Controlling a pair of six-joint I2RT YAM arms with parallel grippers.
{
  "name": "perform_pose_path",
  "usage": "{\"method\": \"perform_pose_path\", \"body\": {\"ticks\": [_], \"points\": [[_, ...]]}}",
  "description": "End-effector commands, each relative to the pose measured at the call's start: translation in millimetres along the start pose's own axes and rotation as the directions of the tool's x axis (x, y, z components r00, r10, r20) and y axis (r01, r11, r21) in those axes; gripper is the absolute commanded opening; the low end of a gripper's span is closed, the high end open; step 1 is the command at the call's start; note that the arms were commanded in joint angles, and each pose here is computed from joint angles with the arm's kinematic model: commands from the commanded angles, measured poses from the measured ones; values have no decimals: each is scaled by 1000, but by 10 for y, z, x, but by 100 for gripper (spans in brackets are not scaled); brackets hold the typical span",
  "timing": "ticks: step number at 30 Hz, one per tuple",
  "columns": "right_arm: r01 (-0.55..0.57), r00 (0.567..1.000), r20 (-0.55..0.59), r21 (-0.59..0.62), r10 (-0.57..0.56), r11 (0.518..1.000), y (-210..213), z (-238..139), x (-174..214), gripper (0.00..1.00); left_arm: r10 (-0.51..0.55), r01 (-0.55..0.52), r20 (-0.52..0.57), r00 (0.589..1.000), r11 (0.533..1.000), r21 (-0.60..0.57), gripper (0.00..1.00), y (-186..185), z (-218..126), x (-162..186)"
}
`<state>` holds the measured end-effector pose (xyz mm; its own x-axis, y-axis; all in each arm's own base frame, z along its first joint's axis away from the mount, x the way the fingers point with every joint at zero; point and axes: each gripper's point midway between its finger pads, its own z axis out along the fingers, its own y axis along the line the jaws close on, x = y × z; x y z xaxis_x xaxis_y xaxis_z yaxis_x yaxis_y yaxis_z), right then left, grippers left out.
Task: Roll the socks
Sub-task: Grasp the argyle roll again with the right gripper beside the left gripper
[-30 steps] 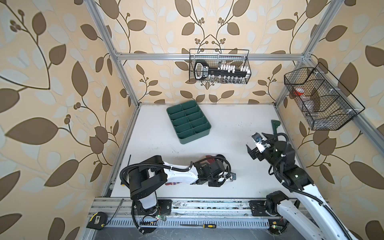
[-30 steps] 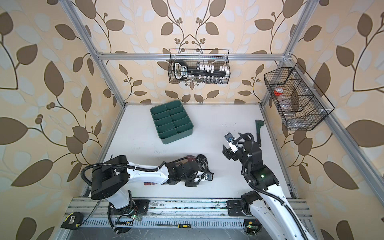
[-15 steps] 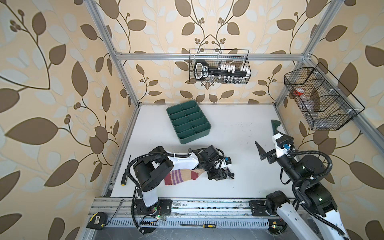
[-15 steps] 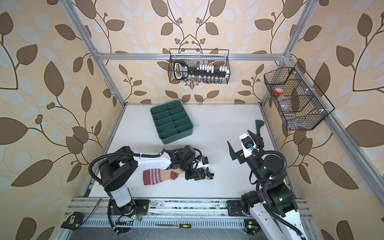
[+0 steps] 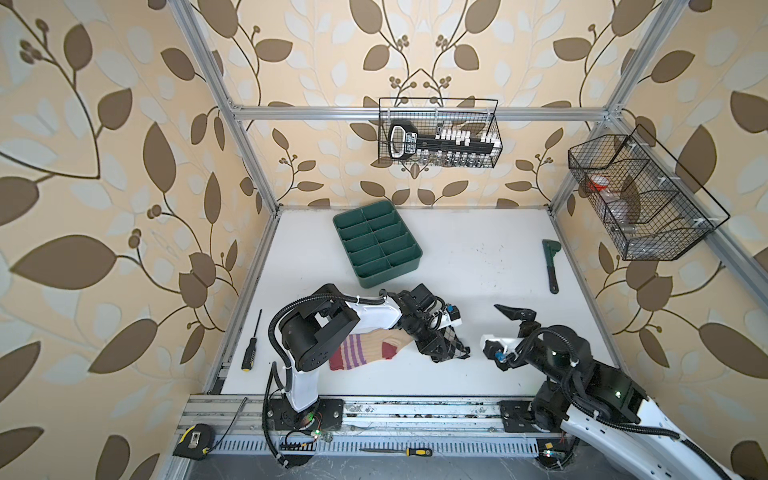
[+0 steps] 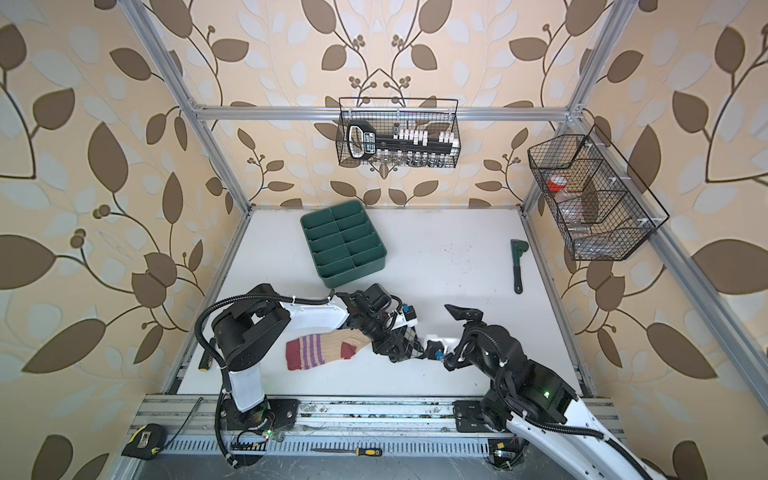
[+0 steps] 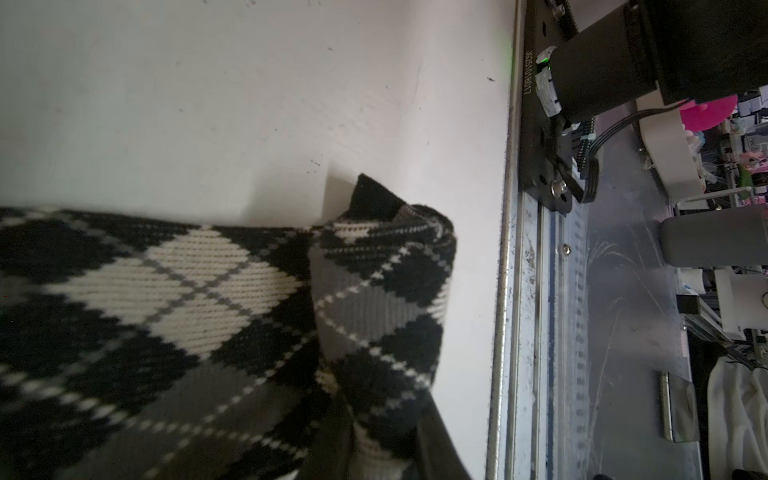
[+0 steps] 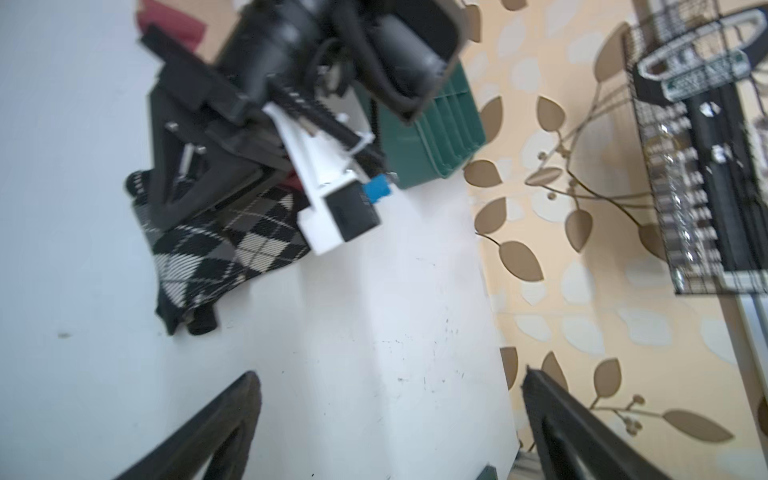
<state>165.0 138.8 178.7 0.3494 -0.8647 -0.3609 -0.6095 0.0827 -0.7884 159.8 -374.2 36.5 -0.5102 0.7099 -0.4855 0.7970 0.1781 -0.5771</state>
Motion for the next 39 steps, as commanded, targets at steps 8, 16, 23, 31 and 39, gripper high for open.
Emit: {"method": "perform_pose_path", "body": {"ticks": [8, 16, 23, 31, 39], "points": [[250, 962, -49, -239, -269, 938, 944, 543, -206, 78, -202, 190, -204, 958, 979, -78, 21, 209, 158, 724], [194, 980, -18, -148, -199, 970, 943, 836, -144, 80, -204, 193, -210, 956, 978, -73, 21, 211, 173, 746], [182, 981, -37, -178, -191, 967, 1034, 885, 26, 73, -198, 188, -207, 958, 980, -66, 21, 194, 166, 741], [175, 979, -69, -213, -194, 961, 1095, 1036, 37, 60, -200, 190, -205, 958, 979, -68, 21, 192, 163, 737], [168, 976, -89, -274, -199, 947, 1191, 1108, 55, 27, -185, 175, -180, 966, 982, -73, 25, 185, 149, 670]]}}
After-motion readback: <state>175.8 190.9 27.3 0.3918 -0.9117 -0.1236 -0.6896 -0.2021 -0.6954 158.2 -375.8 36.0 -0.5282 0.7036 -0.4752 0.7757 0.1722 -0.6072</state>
